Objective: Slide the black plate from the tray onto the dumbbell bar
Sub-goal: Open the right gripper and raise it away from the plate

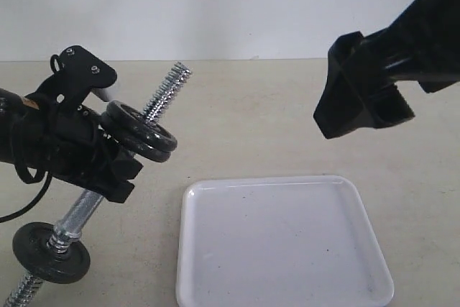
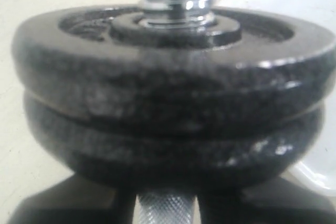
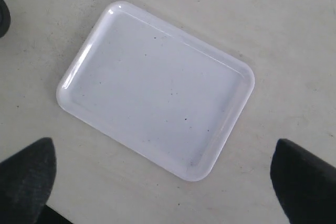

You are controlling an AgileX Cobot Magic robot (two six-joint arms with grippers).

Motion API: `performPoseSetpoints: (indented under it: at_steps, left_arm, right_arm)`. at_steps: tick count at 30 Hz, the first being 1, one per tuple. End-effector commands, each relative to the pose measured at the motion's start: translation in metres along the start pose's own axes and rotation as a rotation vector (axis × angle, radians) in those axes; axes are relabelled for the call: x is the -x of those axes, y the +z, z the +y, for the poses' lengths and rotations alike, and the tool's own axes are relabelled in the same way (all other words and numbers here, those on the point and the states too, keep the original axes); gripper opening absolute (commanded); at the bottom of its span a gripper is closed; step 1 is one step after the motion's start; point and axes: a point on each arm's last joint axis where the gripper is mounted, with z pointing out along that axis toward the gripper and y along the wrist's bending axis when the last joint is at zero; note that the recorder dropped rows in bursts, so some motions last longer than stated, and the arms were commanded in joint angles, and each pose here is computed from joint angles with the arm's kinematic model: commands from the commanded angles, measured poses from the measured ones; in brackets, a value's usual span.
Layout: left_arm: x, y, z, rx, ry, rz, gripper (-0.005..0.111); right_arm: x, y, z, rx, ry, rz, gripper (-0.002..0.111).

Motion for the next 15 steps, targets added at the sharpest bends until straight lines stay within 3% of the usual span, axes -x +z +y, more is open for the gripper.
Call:
performPoseSetpoints:
  at_steps: [1, 8, 15]
  left_arm:
    - [0.023, -0.021, 0.019, 0.146, -0.135, -0.216, 0.004]
    - [0.014, -0.016, 0.026, 0.158, -0.241, -0.197, 0.004]
    - [0.005, 0.005, 0.027, 0.133, -0.276, -0.113, 0.004]
  right_arm:
    - [-0.004, 0.006, 0.0, 0.002, 0.007, -0.015, 0.104]
    - [-0.01, 0.018, -0.001, 0.0, 0.009, 0.006, 0.104]
    - [-0.014, 0.027, 0.0, 0.008, 0.015, 0.017, 0.104]
